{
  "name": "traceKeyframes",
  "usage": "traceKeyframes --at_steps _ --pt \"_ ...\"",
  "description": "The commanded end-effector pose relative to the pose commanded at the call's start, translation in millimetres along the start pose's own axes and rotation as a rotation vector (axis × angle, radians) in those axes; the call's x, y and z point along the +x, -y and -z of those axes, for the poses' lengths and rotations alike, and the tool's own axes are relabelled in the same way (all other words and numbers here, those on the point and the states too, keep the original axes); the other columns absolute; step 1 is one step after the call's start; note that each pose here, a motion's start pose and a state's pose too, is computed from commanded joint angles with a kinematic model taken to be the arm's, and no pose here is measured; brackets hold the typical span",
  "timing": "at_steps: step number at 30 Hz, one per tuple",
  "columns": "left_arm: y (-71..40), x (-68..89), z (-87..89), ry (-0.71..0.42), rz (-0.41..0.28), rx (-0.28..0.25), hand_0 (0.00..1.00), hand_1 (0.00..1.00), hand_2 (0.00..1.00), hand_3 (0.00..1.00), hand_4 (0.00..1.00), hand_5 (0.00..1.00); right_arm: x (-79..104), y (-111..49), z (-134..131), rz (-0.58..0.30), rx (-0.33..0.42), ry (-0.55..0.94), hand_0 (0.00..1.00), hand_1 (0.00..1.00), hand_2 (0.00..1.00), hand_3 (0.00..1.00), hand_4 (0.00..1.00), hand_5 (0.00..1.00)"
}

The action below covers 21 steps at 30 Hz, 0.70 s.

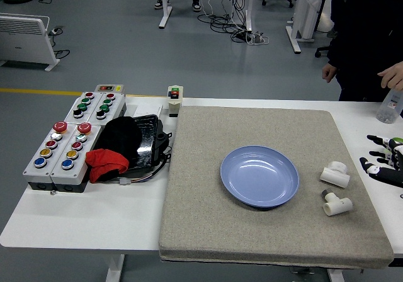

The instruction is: Pick pipe place plate twice

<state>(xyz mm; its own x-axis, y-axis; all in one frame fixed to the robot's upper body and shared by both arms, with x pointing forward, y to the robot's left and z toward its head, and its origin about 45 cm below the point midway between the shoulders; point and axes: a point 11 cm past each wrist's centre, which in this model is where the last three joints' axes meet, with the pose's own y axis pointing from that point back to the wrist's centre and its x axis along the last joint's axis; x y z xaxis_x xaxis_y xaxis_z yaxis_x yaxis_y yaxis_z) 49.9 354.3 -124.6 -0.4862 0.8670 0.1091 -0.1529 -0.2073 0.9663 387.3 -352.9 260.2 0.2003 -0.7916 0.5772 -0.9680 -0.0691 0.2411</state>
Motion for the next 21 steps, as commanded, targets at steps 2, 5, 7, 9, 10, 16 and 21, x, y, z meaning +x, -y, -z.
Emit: traceKeyframes --at_steps 2,5,7,9,10,16,21 --pt "0.0 -0.3 -0.7 -0.001 0.0 -0.001 0.707 0.694 0.728 0.691 0.392 0.998 -2.6 -1.7 3 0.029 -0.003 -0.089 0.873 0.8 0.85 0.855 0.617 0.167" --pt "0.0 -0.5 -1.5 -0.004 0.001 -0.003 0.706 0.694 0.729 0.691 0.391 0.998 -12.6 -5.6 11 0.097 -0.009 -0.297 0.911 0.812 0.871 0.857 0.646 0.121" --pt "0.0 -0.5 -1.3 -0.004 0.001 -0.002 0.706 0.694 0.729 0.691 0.391 0.998 -21.6 -7.2 17 0.137 -0.005 -0.432 0.911 0.812 0.871 0.857 0.646 0.121" --pt "0.0 -0.5 -1.1 -0.005 0.001 -0.002 0.706 0.693 0.729 0.692 0.39 0.998 -26.2 -7.1 18 0.148 -0.009 -0.517 0.879 0.803 0.838 0.834 0.683 0.12" --pt "0.0 -0.4 -0.7 -0.005 0.001 -0.001 0.706 0.693 0.729 0.692 0.39 0.998 -30.5 -6.3 20 0.159 -0.007 -0.558 0.879 0.803 0.838 0.834 0.683 0.12" --pt "-0.1 -0.1 2.3 -0.006 0.0 0.005 0.707 0.694 0.728 0.692 0.39 0.998 -52.8 3.8 22 0.231 -0.017 -0.653 0.861 0.792 0.812 0.853 0.668 0.111" --pt "-0.1 -0.2 3.6 -0.007 -0.001 0.008 0.707 0.694 0.729 0.692 0.392 0.998 -66.6 9.0 21 0.282 -0.029 -0.668 0.861 0.796 0.822 0.854 0.659 0.109"
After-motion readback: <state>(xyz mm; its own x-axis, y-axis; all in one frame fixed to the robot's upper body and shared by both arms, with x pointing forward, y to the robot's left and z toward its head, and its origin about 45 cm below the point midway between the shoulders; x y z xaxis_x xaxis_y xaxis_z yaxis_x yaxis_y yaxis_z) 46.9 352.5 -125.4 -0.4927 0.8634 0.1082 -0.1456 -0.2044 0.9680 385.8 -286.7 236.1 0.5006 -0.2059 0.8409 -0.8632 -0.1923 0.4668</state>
